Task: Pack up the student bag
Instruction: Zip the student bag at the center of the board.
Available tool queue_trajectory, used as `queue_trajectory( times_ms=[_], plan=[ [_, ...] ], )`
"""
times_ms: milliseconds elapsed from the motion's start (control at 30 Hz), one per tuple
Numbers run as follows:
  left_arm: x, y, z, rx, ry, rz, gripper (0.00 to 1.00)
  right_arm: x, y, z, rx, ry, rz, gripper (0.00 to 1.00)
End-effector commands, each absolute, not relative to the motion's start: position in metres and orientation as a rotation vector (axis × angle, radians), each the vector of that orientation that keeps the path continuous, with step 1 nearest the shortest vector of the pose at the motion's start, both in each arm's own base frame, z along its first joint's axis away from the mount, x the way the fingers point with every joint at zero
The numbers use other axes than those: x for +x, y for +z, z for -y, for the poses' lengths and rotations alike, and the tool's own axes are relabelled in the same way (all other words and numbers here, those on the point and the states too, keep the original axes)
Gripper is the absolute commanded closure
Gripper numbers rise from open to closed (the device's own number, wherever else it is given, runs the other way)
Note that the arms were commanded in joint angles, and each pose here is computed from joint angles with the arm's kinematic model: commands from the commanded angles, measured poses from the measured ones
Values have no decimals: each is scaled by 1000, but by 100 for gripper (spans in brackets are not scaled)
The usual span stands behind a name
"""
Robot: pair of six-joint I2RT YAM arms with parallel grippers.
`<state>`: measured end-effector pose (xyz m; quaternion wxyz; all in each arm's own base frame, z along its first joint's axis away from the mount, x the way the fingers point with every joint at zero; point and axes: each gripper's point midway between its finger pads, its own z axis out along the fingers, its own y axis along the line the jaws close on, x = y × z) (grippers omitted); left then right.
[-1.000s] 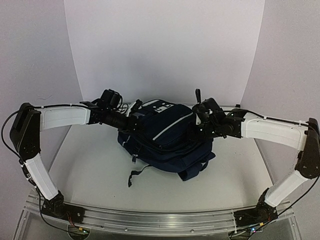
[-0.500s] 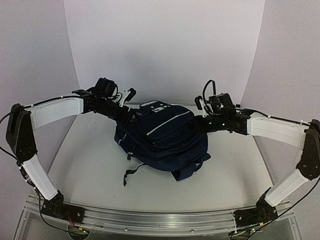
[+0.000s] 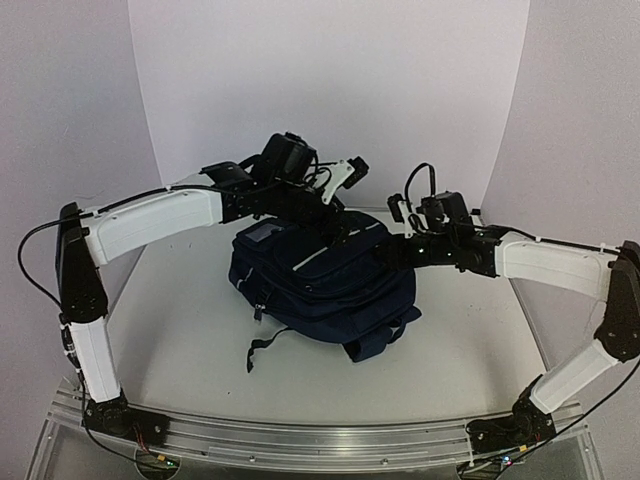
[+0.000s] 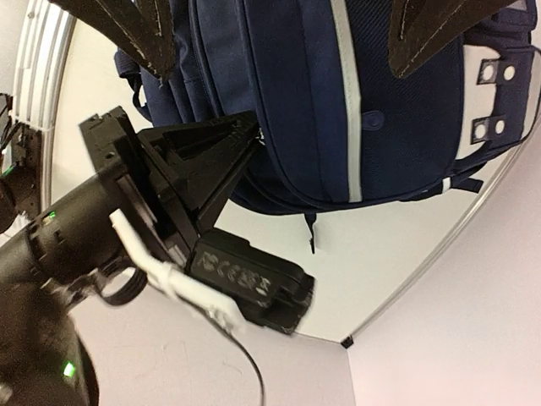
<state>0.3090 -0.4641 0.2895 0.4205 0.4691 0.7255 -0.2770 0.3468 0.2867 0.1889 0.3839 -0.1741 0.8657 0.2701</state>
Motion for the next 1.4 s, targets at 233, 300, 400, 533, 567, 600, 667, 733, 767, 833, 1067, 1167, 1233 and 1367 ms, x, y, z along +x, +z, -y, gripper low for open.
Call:
queue_trajectory(
  times_ms=[233,300,400,533,567,600,667,733,767,833,1067,1167,1233,1367],
  plan=[
    [322,250,503,1301,-550,-1767,23,340,214,-279,-404,702,-2122,100],
    [320,240,504,1322,-515,-1775,39,341,214,-274,-378,678,-2123,100],
    [320,226,499,1337,-454,-1802,78,347,215,-265,-330,625,-2120,100],
    [314,219,484,1340,-402,-1805,100,354,212,-249,-282,560,-2143,100],
    [309,215,477,1349,-396,-1810,100,356,213,-243,-269,550,-2147,100],
    [306,214,472,1356,-391,-1810,100,357,212,-238,-270,545,-2156,100],
    [302,211,457,1350,-353,-1820,100,359,211,-231,-287,543,-2178,100],
    [293,206,444,1367,-348,-1829,100,362,205,-226,-309,529,-2211,100],
    [290,203,438,1371,-342,-1837,100,362,201,-224,-322,516,-2230,100],
    [284,201,426,1375,-327,-1850,100,365,195,-220,-342,497,-2258,100],
    [269,176,379,1386,-209,-1932,100,369,185,-247,-535,635,-2268,100],
    [260,170,364,1381,-208,-1954,100,380,175,-254,-588,637,-2276,100],
    [256,167,355,1373,-198,-1967,100,391,164,-256,-606,652,-2296,100],
    [249,162,341,1361,-188,-1993,100,412,156,-262,-641,707,-2291,100]
  ],
)
